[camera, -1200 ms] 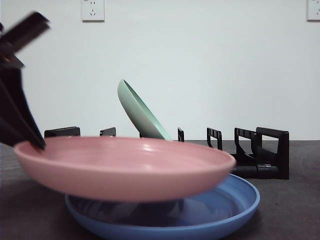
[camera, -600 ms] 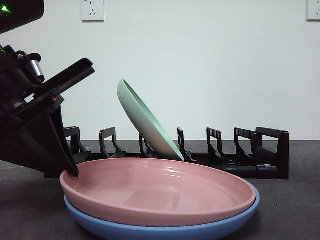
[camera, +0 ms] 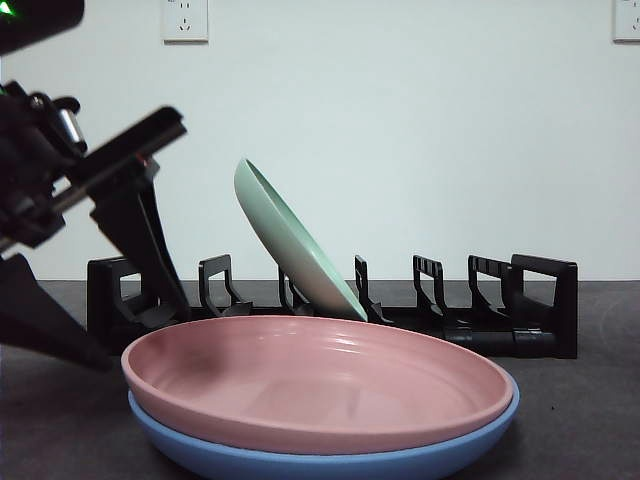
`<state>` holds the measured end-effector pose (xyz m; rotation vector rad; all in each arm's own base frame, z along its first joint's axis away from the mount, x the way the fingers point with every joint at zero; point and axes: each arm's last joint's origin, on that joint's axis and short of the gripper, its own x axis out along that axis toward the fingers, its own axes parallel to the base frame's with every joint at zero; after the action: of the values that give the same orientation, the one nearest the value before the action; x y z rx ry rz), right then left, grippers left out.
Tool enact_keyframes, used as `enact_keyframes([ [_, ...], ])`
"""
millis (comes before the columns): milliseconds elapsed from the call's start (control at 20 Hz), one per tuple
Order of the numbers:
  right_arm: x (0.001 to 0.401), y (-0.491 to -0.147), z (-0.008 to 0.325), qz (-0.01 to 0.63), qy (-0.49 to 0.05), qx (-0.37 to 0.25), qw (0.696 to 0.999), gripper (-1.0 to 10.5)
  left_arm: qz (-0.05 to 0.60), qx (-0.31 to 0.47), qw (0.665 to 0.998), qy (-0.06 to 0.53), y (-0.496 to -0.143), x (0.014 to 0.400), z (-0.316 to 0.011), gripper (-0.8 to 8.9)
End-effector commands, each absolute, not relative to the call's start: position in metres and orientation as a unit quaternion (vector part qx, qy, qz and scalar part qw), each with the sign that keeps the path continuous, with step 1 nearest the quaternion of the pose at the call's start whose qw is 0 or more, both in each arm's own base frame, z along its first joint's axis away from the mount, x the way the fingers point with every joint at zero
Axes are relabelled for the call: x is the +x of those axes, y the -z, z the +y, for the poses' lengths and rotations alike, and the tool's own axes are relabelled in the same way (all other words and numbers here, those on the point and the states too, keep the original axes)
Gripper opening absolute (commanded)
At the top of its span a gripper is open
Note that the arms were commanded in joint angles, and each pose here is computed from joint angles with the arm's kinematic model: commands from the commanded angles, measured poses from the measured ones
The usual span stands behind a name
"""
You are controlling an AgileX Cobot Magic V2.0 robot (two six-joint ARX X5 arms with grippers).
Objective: Place the plate
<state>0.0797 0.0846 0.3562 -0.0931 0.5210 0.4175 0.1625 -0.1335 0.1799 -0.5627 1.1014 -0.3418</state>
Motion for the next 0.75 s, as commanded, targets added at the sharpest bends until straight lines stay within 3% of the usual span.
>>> enact_keyframes([
  [50, 0.08, -0.36, 0.089, 0.26, -0.222, -0.031, 0.939, 2.3, 0.476, -0.252, 0.823, 0.182, -0.197, 0.164, -0.129, 2.78],
  [200, 0.086, -0.356, 0.098, 0.282, -0.24, -0.033, 0.928, 2.3, 0.446, -0.197, 0.856, 0.171, -0.221, 0.161, -0.108, 2.78],
  [500, 0.116, -0.341, 0.144, 0.327, -0.31, -0.026, 0.892, 2.3, 0.399, -0.014, 0.907, 0.132, -0.284, 0.132, -0.058, 2.79],
  [750, 0.169, -0.339, 0.184, 0.377, -0.354, 0.007, 0.856, 2.3, 0.358, -0.001, 0.929, 0.091, -0.318, 0.108, -0.035, 2.79],
])
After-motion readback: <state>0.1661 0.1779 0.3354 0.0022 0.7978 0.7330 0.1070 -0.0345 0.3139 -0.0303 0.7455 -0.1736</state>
